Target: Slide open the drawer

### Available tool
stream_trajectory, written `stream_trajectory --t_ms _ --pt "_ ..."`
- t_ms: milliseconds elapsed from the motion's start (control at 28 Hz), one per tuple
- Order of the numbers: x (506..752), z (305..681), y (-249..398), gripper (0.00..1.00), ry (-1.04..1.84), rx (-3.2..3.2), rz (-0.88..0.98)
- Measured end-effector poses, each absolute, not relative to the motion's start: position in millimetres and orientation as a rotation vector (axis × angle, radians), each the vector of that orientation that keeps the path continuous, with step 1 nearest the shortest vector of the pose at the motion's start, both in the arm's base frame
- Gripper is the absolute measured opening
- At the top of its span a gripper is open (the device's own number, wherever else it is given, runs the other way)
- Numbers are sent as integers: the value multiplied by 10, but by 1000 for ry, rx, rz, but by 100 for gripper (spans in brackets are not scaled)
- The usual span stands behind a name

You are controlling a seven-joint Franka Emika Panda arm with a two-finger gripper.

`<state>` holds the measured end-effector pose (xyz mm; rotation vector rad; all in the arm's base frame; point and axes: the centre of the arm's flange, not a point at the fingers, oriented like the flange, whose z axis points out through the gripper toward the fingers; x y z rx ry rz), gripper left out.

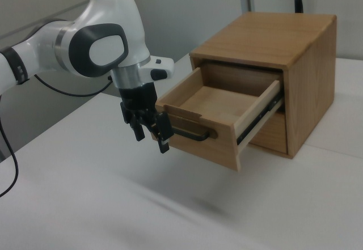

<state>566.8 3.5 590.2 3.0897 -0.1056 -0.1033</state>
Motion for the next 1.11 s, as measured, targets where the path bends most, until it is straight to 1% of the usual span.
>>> stream_trajectory --t_ms 250,536,1107 --pt "5671 5904 51 100 -76 3090 -101" --pt "5745 5963 113 100 -36 3097 6" --pt "5789 5954 170 100 1 3098 40"
